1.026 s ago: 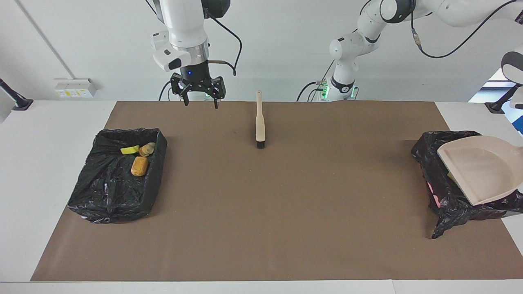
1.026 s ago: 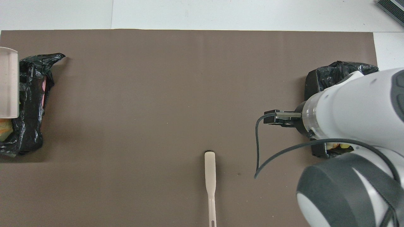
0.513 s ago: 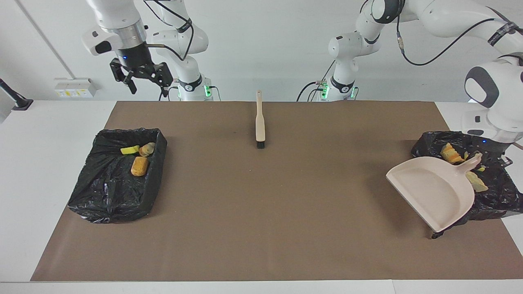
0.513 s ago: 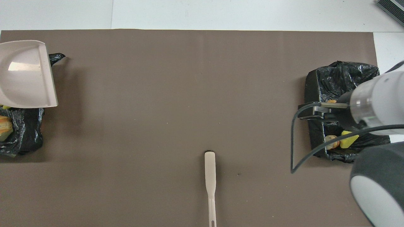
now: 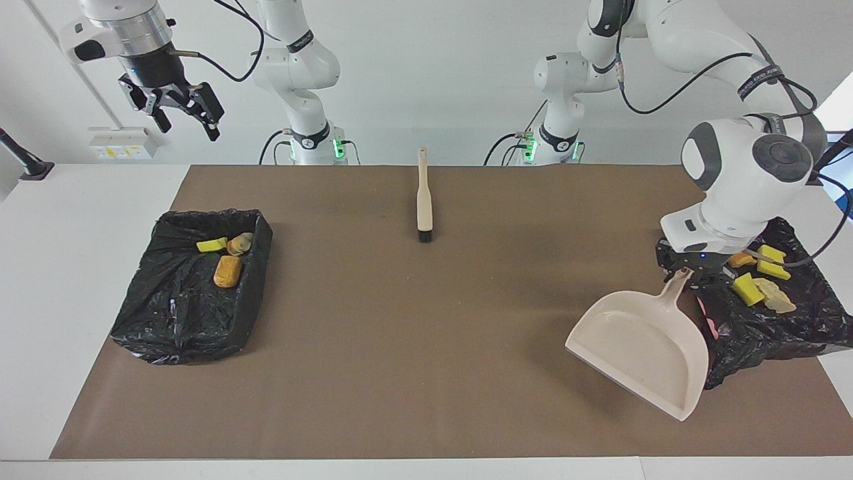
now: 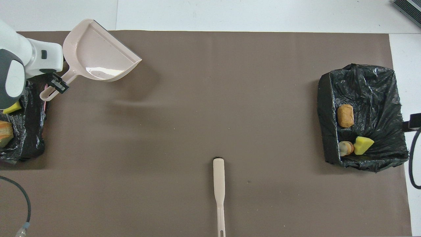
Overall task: Sweep and dump trash in bin
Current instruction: 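Bring the empty dustpan back and lower it onto the table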
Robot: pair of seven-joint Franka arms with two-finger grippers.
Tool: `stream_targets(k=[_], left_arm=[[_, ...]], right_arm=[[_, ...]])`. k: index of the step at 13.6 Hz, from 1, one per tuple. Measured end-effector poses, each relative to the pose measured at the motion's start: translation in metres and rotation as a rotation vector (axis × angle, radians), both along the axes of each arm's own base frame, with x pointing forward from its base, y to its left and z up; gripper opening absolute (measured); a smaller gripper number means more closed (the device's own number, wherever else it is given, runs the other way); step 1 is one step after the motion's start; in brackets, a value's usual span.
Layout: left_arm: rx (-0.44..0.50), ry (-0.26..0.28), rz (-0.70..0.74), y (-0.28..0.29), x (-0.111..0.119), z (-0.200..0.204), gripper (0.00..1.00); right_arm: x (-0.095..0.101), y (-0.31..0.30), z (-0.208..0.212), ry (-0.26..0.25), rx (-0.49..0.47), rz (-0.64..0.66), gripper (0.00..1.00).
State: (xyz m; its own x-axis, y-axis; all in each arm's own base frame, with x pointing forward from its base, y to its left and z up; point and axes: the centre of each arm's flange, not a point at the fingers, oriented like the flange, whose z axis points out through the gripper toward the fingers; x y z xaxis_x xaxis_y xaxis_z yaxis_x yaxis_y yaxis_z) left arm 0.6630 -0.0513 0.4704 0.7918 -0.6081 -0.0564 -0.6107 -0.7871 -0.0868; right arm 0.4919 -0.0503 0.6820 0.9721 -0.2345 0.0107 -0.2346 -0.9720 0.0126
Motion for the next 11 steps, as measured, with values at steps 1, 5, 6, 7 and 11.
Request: stream_targets(k=[1,5,6,7,11], left_arm=[[-0.007,-0.006,0.053,-0.018,-0.001,-0.001,0.32],[-0.058,-0.014,0.238,-0.091,-0.013,-0.003,0.32],[-0.069,-0.014,0.274,-0.111,-0.018,-0.003,0.32],[-0.074,-0.014,0.303,-0.132,-0.023,-0.003,0.32],[-0.102,-0.011,0.432,-0.224,-0.054,-0.008,0.32]], right_arm=[[0.0,0.0,-0.002,0.004,0.0,0.0,1.0],[-0.001,0.001,-0.01,0.027,0.002,0.002,1.0],[-0.001,0.002,-0.012,0.031,0.003,0.003,1.0],[-0.001,0.002,-0.012,0.032,0.003,0.003,1.0],[-0.003,0.009,-0.008,0.024,0.001,0.018,1.0]])
